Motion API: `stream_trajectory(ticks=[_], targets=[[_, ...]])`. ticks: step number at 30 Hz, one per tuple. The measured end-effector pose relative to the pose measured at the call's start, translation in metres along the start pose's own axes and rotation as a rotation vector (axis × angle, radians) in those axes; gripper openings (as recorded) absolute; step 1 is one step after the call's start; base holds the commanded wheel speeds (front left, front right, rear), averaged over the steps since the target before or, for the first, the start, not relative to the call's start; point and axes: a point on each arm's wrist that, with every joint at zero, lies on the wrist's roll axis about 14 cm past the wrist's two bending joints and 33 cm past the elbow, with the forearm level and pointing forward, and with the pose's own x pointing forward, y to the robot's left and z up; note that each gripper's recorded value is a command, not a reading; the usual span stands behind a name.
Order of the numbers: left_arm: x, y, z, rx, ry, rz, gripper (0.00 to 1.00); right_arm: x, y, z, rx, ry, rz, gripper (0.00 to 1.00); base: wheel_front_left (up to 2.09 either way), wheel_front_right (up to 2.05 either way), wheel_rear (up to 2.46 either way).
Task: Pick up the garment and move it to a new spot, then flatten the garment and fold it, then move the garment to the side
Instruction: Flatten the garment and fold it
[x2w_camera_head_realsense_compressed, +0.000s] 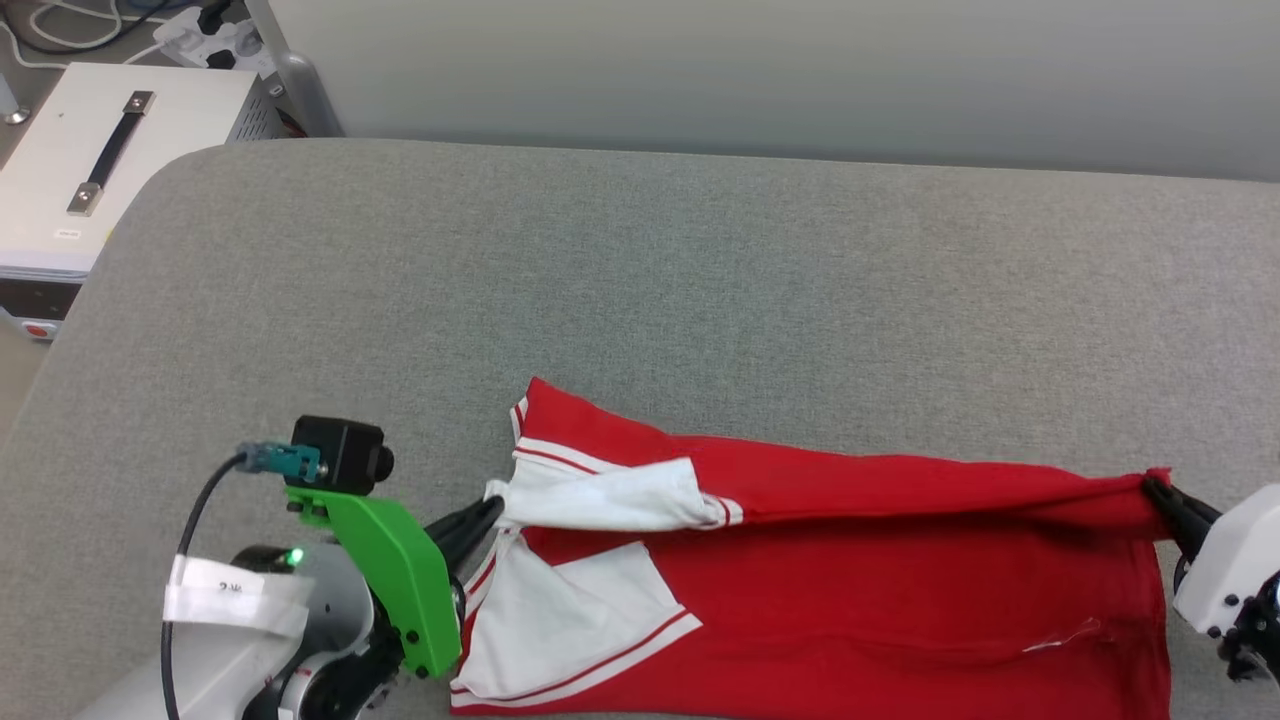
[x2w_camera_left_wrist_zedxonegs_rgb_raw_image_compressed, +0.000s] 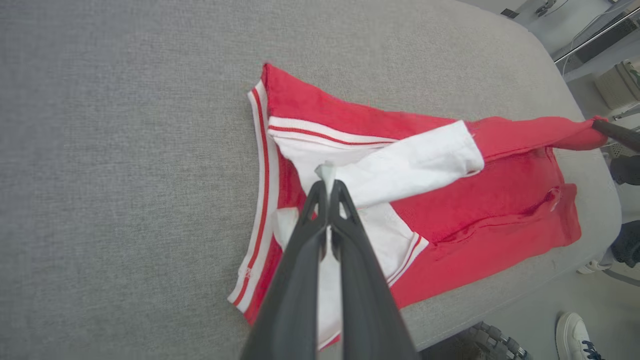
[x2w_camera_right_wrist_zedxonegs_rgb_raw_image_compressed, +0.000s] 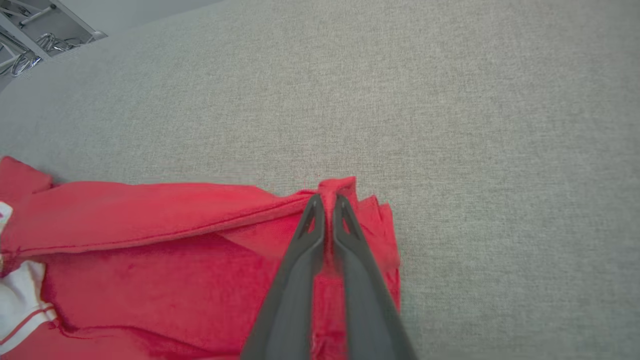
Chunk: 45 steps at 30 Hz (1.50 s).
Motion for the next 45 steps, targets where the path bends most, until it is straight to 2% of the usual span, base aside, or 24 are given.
stream_trajectory(ticks=[8, 17, 24, 25, 26, 33, 45], targets=[[-0.009, 0.005, -0.045, -0.038, 0.101, 0.025, 0.00, -0.024, -0.005, -0.044, 0.031, 0.143, -0.007, 0.00, 0.00, 0.00, 0.00], [-0.010, 0.011, -0.073, -0.062, 0.174, 0.047, 0.00, -0.030, -0.005, -0.062, 0.047, 0.197, -0.009, 0.00, 0.00, 0.00, 0.00], [-0.005, 0.017, -0.098, -0.053, 0.235, 0.061, 0.00, -0.027, -0.007, -0.083, 0.001, 0.271, -0.024, 0.00, 0.00, 0.00, 0.00], [-0.005, 0.017, -0.100, -0.050, 0.239, 0.064, 0.11, -0.027, -0.008, -0.085, 0.000, 0.280, -0.025, 0.27, 0.00, 0.00, 0.00], [-0.004, 0.018, -0.103, -0.046, 0.242, 0.067, 1.00, -0.027, -0.008, -0.089, -0.002, 0.287, -0.026, 1.00, 0.00, 0.00, 0.00], [0.003, 0.018, -0.102, -0.021, 0.180, 0.077, 1.00, -0.029, -0.006, -0.093, -0.001, 0.289, -0.024, 1.00, 0.00, 0.00, 0.00], [-0.006, 0.016, -0.019, -0.002, -0.225, 0.080, 1.00, -0.050, 0.001, -0.065, -0.018, 0.253, -0.009, 1.00, 0.00, 0.00, 0.00]])
